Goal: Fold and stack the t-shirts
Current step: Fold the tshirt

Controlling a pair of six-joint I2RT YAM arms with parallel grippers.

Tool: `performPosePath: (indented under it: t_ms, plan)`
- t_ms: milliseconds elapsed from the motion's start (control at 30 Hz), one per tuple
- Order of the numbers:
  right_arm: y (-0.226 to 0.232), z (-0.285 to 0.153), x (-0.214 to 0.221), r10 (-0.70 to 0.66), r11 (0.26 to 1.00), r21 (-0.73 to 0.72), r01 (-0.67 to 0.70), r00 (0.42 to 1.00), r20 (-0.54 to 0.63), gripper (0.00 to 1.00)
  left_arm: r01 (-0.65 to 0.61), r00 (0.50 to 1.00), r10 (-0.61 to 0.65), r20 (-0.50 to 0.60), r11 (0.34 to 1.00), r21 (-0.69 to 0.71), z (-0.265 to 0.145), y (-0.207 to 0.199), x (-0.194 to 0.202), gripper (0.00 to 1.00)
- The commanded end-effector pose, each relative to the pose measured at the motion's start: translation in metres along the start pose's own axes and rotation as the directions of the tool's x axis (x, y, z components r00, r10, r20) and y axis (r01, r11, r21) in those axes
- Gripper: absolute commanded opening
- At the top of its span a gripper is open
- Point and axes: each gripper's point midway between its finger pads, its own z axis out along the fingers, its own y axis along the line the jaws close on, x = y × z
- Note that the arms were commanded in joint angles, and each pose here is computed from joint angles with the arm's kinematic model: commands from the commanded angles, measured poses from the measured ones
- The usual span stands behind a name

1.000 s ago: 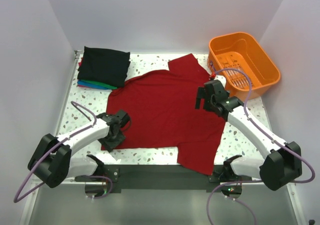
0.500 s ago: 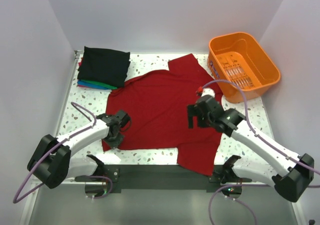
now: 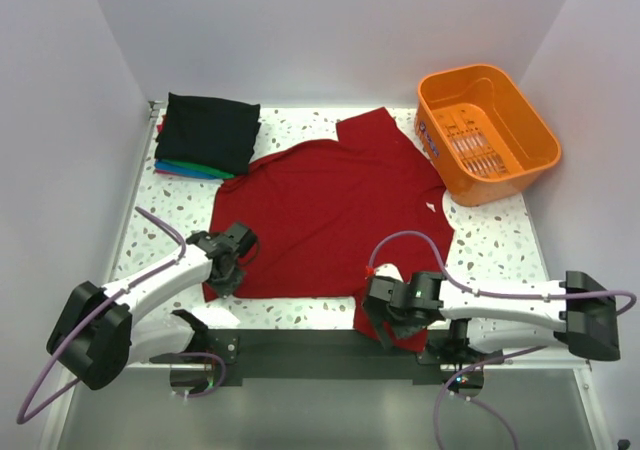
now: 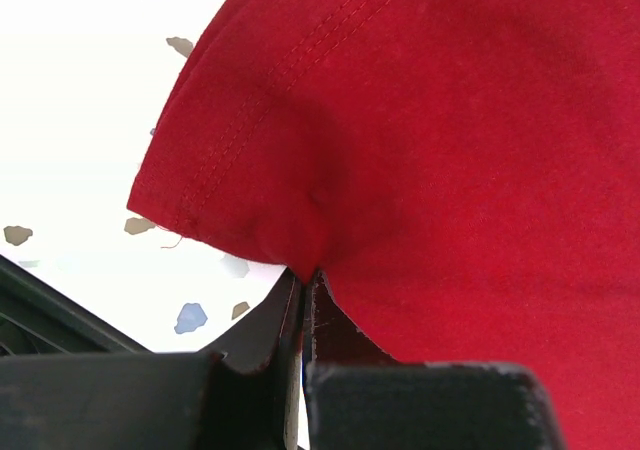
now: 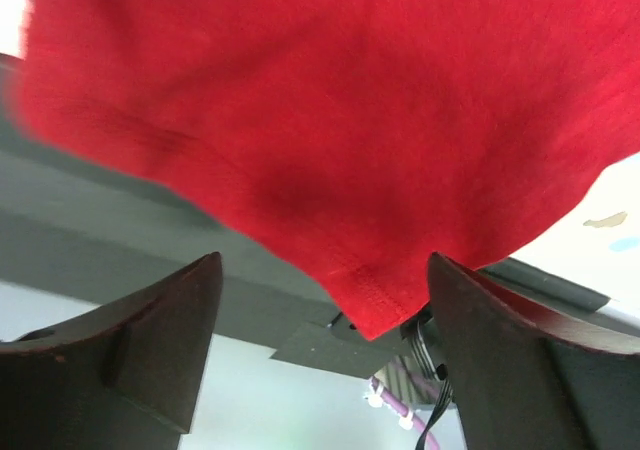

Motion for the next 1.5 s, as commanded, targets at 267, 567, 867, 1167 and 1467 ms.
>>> performPosePath:
  t_ms: [267, 567, 867, 1167, 1467]
  plan:
    - [0.003, 0.037, 0.016, 0.071, 0.996, 0.052, -0.067, 0.995, -0.072, 0.54, -0.011, 0.999, 0.011, 0.053, 1.0, -0.002, 0.002, 0.002, -0.008, 0.0]
    - [-0.02, -0.004, -0.021, 0.131, 0.98, 0.141, -0.143, 0.987, 0.091, 0.0, -0.019, 0.998, 0.017, 0.065, 0.999, 0.033, -0.012, -0.008, -0.016, 0.0]
    - [-0.07, -0.057, -0.115, 0.213, 0.947, 0.164, -0.275, 0.923, 0.322, 0.0, -0.047, 0.984, 0.024, 0.178, 0.991, 0.125, -0.047, -0.056, -0.054, 0.0]
    - [-0.112, -0.077, -0.208, 0.258, 0.906, 0.206, -0.371, 0.867, 0.426, 0.0, -0.086, 0.974, 0.044, 0.224, 0.979, 0.185, -0.047, -0.11, -0.107, 0.0]
    - [-0.141, -0.065, -0.278, 0.314, 0.888, 0.169, -0.429, 0.831, 0.46, 0.0, -0.121, 0.956, 0.079, 0.283, 0.983, 0.136, -0.034, -0.162, -0.149, 0.0]
